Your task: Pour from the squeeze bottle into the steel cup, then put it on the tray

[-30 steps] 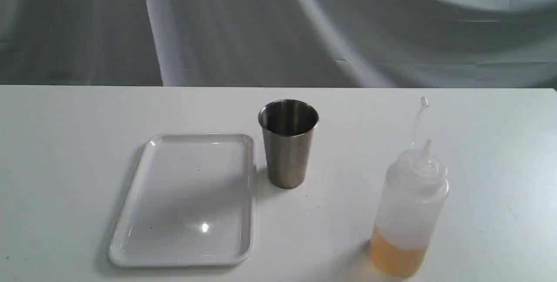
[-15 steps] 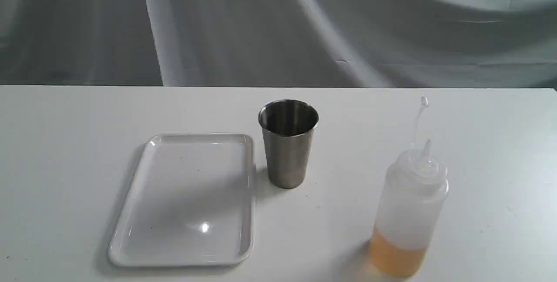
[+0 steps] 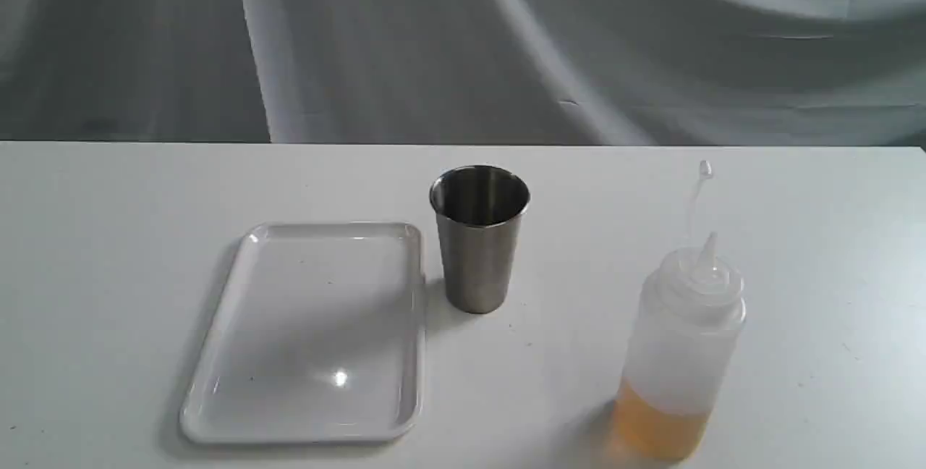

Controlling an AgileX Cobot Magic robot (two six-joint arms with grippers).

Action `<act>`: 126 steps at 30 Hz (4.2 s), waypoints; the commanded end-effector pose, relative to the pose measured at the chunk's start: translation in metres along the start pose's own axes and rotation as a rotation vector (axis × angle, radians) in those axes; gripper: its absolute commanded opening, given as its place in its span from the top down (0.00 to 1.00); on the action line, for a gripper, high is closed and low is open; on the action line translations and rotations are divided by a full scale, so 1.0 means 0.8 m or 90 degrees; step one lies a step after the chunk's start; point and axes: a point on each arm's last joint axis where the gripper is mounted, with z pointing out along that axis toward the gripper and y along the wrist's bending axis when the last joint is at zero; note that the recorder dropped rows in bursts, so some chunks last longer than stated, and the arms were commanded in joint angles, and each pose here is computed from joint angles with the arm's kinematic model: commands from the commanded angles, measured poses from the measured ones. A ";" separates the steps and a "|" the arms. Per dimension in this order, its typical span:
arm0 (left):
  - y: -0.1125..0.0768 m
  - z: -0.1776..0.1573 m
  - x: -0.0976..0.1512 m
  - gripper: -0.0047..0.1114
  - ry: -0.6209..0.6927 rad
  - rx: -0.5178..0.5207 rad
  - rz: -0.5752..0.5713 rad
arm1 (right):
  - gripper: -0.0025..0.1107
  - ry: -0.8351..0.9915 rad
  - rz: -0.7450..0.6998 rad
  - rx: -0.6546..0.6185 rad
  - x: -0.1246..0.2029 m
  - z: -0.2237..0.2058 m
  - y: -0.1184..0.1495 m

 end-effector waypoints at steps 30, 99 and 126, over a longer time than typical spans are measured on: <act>0.000 0.000 0.001 0.89 -0.005 0.002 0.000 | 0.98 0.014 -0.008 0.011 0.071 0.070 -0.009; 0.000 0.000 0.001 0.89 -0.005 0.002 0.000 | 0.15 0.248 -0.026 -0.048 0.237 0.181 0.024; 0.000 0.000 0.001 0.89 -0.005 0.002 0.000 | 0.07 0.174 -0.026 -0.022 0.248 0.215 0.029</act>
